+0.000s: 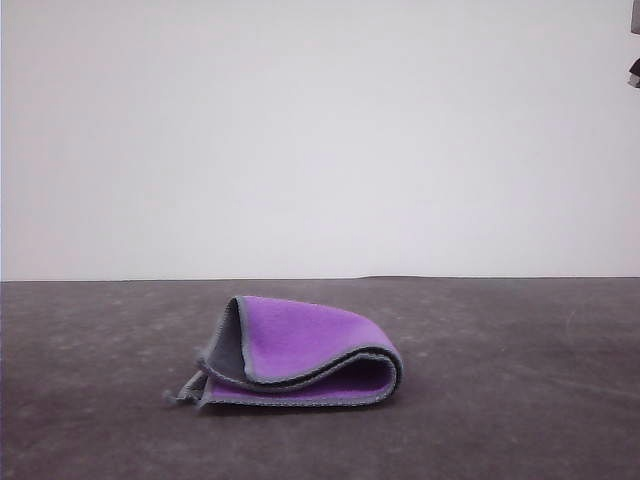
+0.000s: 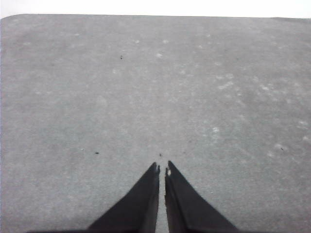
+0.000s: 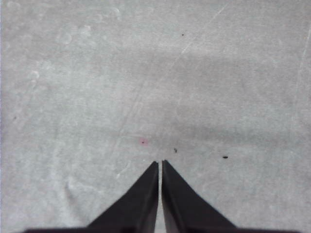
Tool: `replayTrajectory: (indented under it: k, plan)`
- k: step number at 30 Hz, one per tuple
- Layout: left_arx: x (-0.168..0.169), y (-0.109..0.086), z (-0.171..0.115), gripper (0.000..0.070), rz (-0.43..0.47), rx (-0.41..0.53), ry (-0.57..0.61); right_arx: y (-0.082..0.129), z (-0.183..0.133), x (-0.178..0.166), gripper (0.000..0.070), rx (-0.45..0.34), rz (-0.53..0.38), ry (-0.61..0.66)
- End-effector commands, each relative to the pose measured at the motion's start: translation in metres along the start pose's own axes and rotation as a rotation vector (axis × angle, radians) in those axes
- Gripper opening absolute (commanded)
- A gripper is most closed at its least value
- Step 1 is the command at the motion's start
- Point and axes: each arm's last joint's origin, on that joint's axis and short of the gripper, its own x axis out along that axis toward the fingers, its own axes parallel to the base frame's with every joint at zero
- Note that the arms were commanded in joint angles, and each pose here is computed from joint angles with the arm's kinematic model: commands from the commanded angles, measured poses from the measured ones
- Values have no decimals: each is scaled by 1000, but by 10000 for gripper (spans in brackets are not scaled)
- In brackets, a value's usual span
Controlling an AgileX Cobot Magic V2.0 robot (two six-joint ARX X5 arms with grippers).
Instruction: Fold clothes
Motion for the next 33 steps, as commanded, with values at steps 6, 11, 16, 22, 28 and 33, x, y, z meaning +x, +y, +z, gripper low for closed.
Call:
replayTrajectory:
  k: [6, 11, 16, 22, 28, 33]
  plan:
    - [3, 0, -7, 11, 5, -9, 23, 3, 8, -14, 4, -69, -5, -114]
    - [3, 0, -6, 11, 5, -9, 23, 6, -5, -31, 4, -113, -13, -285]
    - [3, 0, -6, 11, 5, -9, 23, 7, -48, -34, 4, -141, -17, -464]
    - [3, 0, -6, 11, 5, -9, 23, 4, -105, -24, 4, -173, -38, -641]
    - [3, 0, -6, 11, 5, -9, 23, -2, -139, -7, 4, -147, -118, -699]
    - [3, 0, -6, 11, 5, -9, 23, -5, -151, 5, 4, -120, -147, -701]
